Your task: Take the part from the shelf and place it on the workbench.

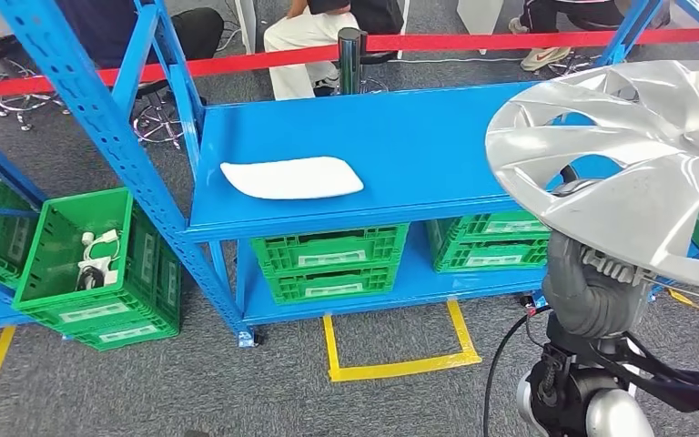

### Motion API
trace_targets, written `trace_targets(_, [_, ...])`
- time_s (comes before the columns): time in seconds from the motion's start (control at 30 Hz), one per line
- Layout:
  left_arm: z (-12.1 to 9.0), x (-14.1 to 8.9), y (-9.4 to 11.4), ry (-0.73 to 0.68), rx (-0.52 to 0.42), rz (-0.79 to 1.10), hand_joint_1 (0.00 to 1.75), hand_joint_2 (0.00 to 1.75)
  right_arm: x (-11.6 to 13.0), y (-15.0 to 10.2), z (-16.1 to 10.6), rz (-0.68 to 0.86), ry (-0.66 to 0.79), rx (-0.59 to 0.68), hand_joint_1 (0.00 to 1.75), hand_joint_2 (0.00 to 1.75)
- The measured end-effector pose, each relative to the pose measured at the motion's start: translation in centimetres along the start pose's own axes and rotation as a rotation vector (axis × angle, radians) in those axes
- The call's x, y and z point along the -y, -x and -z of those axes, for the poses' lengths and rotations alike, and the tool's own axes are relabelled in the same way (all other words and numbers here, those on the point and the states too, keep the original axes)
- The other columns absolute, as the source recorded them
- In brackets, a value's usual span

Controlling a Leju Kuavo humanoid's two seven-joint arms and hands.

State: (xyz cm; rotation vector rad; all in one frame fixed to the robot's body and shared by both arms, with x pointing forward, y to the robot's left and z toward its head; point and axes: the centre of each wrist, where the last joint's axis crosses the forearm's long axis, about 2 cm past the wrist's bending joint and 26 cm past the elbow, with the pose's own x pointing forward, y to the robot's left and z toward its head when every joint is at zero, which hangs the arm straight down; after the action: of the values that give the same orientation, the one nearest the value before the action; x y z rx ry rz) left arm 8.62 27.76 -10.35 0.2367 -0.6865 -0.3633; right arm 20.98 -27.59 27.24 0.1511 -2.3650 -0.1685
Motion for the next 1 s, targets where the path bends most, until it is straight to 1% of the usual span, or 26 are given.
trace_targets(0.17, [0.01, -0.32, 0.21, -0.019, -0.005, -0.009, 0.00, 1.75, -0.39, 0.05, -0.08, 0.021, -0.011, 0.034, 1.75, 1.75])
trace_targets(0.53, [-0.07, -0.16, 0.26, -0.019, -0.004, -0.016, 0.00, 1.75, -0.69, 0.10, -0.30, 0.038, -0.011, 0.033, 1.75, 1.75])
trace_targets(0.7, [-0.25, 0.08, 0.44, -0.015, -0.014, -0.008, 0.00, 1.75, -0.73, 0.20, -0.62, 0.087, -0.017, 0.024, 1.75, 1.75])
trace_targets(1.0, [0.06, -0.23, 0.02, -0.030, -0.009, -0.002, 0.00, 1.75, -0.85, 0.23, -0.69, 0.115, -0.031, 0.012, 1.75, 1.75])
